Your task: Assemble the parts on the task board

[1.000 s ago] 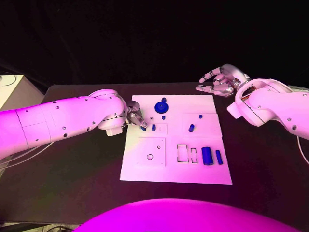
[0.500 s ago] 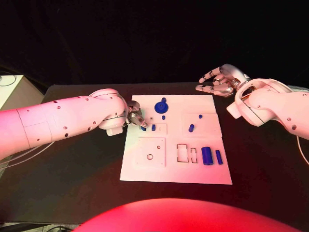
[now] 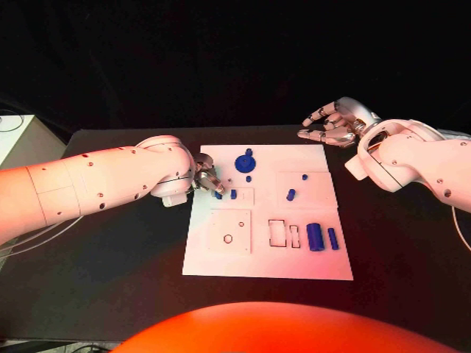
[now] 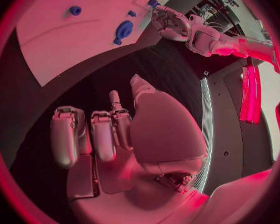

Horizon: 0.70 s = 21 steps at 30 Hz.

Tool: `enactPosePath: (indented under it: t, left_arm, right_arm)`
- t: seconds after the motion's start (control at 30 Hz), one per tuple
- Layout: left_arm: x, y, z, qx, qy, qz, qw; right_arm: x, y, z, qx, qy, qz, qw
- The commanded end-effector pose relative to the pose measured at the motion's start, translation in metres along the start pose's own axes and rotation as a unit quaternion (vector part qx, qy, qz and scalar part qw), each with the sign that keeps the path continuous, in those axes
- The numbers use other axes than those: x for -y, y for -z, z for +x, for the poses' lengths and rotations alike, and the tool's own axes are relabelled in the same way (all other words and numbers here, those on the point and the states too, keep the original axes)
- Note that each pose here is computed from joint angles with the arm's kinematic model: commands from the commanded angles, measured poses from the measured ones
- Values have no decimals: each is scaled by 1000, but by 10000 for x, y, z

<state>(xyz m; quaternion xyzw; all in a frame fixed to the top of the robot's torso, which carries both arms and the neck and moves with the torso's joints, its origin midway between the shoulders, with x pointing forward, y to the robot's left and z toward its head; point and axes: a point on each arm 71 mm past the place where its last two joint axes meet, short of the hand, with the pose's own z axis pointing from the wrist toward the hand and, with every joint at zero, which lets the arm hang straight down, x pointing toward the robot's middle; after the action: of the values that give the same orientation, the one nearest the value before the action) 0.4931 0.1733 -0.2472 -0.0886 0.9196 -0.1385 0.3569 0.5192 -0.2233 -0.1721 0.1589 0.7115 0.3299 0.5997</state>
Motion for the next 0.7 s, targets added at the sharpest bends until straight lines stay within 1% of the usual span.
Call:
enactPosePath:
  t: [0.03,0.23,0.7]
  left_arm:
    - [3,-28,123,-29,-8,-1,1000]
    - [-1,-29,125,-31,-9,-2,999]
    - [-47,-39,97,-26,-6,-10,1000]
  right_arm:
    - [-8,3,5,-2,1,-6,1000]
    - [-6,4,2,-2,1,-6,1000]
    - [-4,5,0,-1,1,-6,1000]
